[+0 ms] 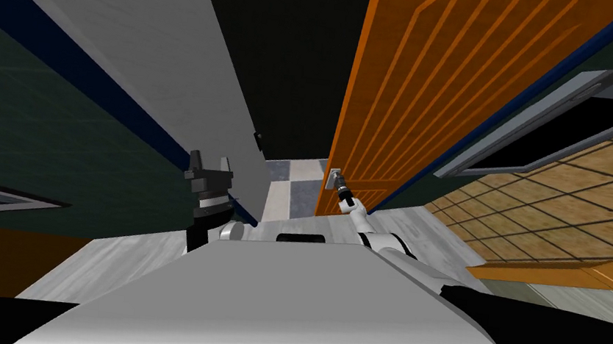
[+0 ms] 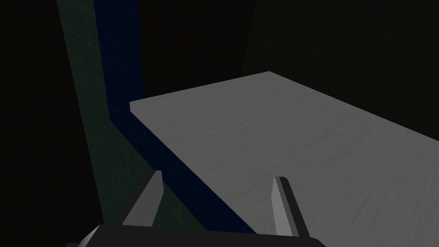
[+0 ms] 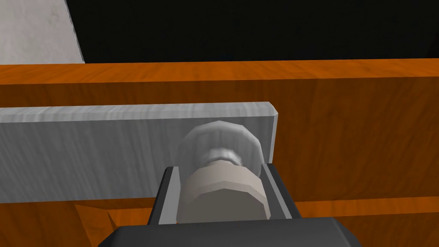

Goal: Push the door open

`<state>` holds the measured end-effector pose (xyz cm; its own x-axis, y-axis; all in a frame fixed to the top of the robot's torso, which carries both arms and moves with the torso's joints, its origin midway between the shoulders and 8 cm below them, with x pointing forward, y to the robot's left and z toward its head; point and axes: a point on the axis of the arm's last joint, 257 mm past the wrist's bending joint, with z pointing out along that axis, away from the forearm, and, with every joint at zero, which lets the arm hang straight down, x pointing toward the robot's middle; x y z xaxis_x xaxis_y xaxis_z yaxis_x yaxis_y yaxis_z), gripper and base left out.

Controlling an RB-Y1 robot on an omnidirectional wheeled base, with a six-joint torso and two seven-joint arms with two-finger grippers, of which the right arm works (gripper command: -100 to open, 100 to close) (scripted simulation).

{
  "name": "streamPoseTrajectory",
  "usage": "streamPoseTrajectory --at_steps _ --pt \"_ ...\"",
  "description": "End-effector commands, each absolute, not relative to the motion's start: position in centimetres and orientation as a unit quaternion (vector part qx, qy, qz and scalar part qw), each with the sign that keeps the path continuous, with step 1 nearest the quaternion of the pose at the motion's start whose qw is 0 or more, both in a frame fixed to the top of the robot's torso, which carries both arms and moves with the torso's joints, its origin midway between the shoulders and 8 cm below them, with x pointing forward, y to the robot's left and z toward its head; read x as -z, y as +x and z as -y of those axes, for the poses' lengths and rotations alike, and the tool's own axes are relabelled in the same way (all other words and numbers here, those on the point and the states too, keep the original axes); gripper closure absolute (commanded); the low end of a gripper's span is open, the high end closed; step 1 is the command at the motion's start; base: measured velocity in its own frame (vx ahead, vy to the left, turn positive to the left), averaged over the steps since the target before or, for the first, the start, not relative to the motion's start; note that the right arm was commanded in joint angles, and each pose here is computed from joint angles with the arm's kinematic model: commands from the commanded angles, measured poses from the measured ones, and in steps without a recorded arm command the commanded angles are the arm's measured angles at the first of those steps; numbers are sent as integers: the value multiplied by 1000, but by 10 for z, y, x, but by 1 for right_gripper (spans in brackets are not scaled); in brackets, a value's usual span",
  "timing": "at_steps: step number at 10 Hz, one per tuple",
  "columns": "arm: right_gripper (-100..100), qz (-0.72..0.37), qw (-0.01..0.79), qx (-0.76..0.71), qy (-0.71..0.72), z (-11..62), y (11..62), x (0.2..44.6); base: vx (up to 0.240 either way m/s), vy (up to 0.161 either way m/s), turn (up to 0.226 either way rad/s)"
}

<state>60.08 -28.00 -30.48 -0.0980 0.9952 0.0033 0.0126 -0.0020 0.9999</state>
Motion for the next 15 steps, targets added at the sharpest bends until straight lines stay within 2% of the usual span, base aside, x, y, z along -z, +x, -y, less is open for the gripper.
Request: streamPoseTrajectory --at_steps 1,10,15 --pt "100 -520 480 -521 477 287 605 297 167 48 -44" --pt "100 -491 510 -494 504 329 604 294 192 87 -70" --pt "100 -478 523 -481 516 348 603 294 128 66 -57"
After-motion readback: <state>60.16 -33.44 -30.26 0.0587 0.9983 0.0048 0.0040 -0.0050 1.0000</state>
